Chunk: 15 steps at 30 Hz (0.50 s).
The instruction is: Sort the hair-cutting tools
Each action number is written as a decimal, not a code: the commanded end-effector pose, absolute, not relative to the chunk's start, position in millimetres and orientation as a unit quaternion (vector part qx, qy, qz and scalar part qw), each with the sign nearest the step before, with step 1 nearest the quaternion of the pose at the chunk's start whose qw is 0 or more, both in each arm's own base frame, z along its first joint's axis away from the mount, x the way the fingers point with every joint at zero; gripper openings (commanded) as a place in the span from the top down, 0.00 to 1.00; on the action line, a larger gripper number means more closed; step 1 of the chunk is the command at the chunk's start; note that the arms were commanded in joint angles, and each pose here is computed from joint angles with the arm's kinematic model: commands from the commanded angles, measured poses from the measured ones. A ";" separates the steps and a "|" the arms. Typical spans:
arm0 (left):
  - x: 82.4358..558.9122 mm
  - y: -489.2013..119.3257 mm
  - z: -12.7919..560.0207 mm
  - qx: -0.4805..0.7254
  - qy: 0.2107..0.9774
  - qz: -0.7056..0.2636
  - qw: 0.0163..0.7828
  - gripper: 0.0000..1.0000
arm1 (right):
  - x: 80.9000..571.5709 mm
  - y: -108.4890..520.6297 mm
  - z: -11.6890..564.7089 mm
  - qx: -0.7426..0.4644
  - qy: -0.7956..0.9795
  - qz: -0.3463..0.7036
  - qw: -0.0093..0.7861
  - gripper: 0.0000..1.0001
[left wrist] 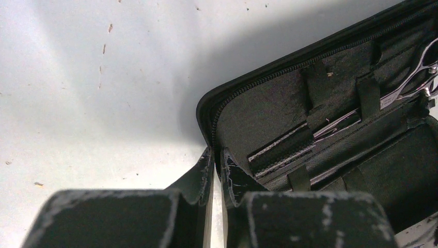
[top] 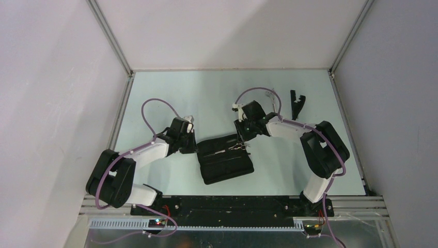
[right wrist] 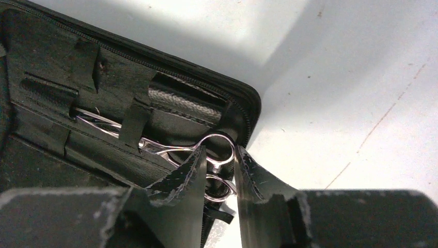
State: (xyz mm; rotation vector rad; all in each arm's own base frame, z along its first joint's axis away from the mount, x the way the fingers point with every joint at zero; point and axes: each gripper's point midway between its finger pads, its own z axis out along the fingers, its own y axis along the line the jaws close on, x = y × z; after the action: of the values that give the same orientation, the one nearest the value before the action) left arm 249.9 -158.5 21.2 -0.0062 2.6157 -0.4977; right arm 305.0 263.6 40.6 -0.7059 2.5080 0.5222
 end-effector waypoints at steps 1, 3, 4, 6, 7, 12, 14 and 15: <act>257.1 -172.1 37.3 0.012 0.945 -0.210 0.251 0.90 | 313.8 284.9 53.8 -0.264 0.904 0.210 0.264 0.70; 257.5 -172.5 37.9 0.012 0.944 -0.212 0.253 0.90 | 310.6 285.5 51.8 -0.267 0.906 0.209 0.255 0.70; 257.3 -172.9 38.0 0.011 0.944 -0.213 0.253 0.90 | 309.4 286.0 50.3 -0.269 0.906 0.208 0.250 0.70; 257.0 -173.8 37.9 0.011 0.944 -0.215 0.251 0.90 | 305.6 289.9 51.1 -0.274 0.906 0.212 0.243 0.70; 257.2 -174.5 38.3 0.010 0.943 -0.217 0.252 0.90 | 302.6 293.1 52.1 -0.278 0.905 0.215 0.239 0.70; 256.5 -178.5 39.5 0.009 0.941 -0.229 0.251 0.90 | 291.6 310.2 55.3 -0.282 0.902 0.240 0.222 0.71; 256.4 -179.7 40.0 0.007 0.939 -0.233 0.251 0.90 | 288.1 316.5 56.0 -0.282 0.900 0.253 0.214 0.71; 256.1 -180.4 40.4 0.007 0.939 -0.235 0.251 0.90 | 286.8 319.5 56.3 -0.281 0.900 0.257 0.212 0.71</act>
State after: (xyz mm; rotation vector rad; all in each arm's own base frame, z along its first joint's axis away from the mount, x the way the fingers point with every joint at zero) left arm 248.4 -163.4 23.0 0.0029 2.6162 -0.5372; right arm 289.0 298.5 45.7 -0.7852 2.5079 0.6170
